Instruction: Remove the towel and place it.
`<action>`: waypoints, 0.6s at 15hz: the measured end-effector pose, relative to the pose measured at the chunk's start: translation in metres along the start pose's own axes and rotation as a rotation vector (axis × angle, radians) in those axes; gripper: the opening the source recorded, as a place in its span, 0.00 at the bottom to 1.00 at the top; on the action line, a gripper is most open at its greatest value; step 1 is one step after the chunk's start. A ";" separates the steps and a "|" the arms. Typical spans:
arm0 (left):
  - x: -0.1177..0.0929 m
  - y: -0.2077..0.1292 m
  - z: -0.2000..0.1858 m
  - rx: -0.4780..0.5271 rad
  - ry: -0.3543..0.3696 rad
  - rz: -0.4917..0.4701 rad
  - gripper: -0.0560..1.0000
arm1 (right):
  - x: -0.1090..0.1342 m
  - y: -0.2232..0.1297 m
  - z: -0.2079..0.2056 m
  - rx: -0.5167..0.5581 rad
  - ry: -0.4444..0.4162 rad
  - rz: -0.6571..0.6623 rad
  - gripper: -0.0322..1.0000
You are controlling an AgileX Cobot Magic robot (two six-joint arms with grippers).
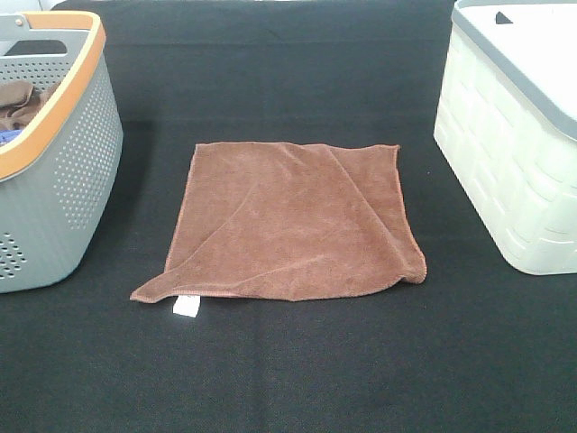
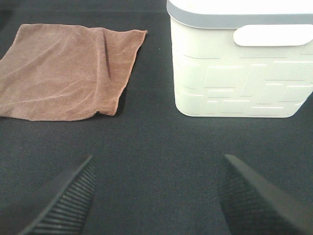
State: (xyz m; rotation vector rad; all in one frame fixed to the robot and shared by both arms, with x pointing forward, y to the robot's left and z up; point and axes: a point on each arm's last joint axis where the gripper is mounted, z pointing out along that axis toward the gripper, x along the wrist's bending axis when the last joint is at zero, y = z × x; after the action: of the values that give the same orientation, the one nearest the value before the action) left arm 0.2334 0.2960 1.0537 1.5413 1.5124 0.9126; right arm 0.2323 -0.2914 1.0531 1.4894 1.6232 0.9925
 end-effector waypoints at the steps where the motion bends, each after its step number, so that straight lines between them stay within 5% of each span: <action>1: 0.000 0.000 0.000 -0.001 0.000 0.000 0.78 | 0.000 0.000 0.000 -0.003 0.001 0.000 0.68; 9: 0.000 0.000 0.000 -0.001 0.000 0.000 0.78 | 0.000 0.000 0.000 -0.003 0.001 0.000 0.68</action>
State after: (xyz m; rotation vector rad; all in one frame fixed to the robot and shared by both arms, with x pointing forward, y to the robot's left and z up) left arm 0.2333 0.2960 1.0537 1.5406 1.5117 0.9133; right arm 0.2318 -0.2913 1.0531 1.4874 1.6214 0.9953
